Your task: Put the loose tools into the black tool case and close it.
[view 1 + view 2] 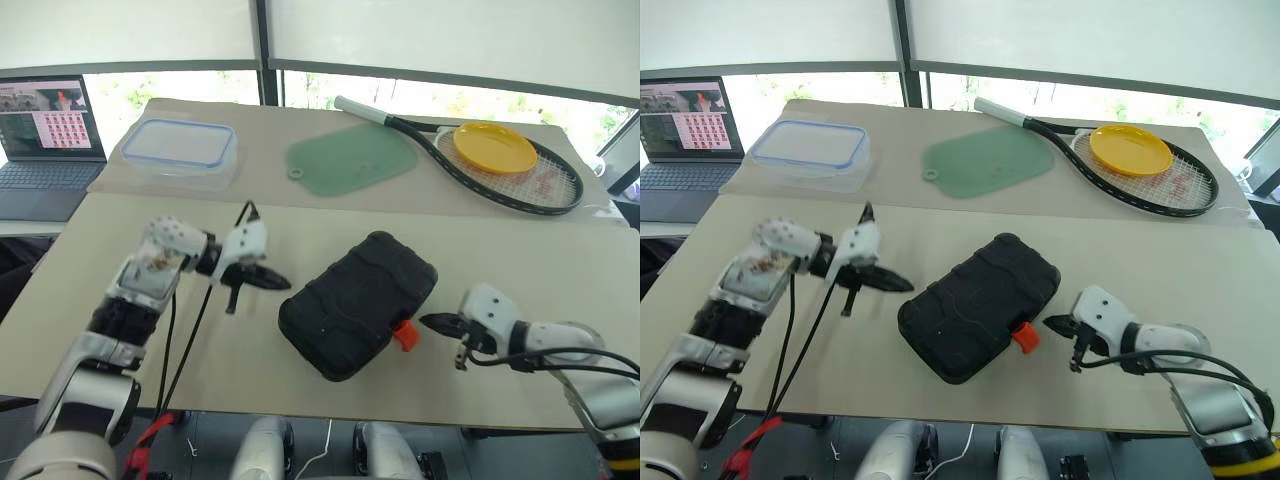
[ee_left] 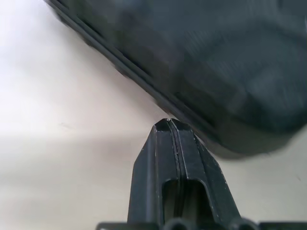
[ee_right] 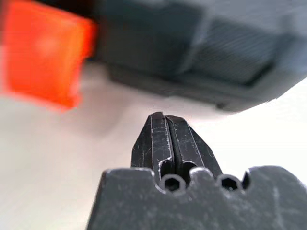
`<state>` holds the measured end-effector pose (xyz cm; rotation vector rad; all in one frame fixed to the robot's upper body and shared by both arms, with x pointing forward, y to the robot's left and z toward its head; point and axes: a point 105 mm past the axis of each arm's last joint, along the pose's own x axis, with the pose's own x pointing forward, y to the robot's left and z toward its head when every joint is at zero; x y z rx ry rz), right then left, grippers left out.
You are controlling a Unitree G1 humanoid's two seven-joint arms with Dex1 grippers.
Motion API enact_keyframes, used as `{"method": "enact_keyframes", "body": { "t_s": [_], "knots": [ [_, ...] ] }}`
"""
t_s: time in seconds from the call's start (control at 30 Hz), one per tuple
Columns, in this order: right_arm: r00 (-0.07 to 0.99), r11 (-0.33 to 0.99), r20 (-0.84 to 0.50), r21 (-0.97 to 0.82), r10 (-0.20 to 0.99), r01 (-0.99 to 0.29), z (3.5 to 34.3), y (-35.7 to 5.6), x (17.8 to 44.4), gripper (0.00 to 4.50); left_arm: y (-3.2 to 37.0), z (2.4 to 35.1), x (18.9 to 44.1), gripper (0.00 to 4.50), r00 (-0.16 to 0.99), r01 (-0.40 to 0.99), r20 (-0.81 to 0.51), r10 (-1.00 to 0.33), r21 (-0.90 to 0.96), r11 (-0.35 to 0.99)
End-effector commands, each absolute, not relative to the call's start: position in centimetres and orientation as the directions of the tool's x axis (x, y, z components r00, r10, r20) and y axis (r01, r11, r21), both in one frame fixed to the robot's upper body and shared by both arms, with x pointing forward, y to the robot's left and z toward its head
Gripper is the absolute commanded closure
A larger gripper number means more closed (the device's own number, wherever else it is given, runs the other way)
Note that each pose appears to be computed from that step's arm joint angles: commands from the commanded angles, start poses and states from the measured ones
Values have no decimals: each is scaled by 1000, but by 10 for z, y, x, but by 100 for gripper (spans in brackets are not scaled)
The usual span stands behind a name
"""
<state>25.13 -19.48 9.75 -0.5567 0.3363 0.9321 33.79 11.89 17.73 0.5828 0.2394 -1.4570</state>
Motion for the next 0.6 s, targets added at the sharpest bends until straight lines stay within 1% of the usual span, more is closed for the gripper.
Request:
{"method": "enact_keyframes", "body": {
  "t_s": [0.03, 0.13, 0.17, 0.27, 0.4, 0.6],
  "knots": [
    [530, 436, -482, -301, 698, -848, 120, -191, 239, 450, 98, 199, 327, 447, 47, 970, -440, -897, 236, -64],
    [443, 357, -524, -262, 728, -897, 118, -180, 224, 450, 79, 167, 310, 447, -44, 947, -533, -845, 247, -206],
    [427, 342, -530, -256, 733, -904, 118, -177, 222, 450, 75, 155, 308, 447, -56, 940, -561, -826, 250, -233],
    [419, 338, -529, -248, 738, -908, 116, -169, 226, 450, 71, 131, 312, 447, -32, 930, -617, -786, 271, -250],
    [379, 299, -566, -233, 732, -925, 107, -162, 227, 450, 69, 121, 314, 447, -24, 921, -634, -773, 287, -264],
    [389, 321, -569, -221, 724, -921, 94, -153, 240, 450, 67, 125, 318, 447, -8, 922, -611, -791, 302, -242]
  ]
}}
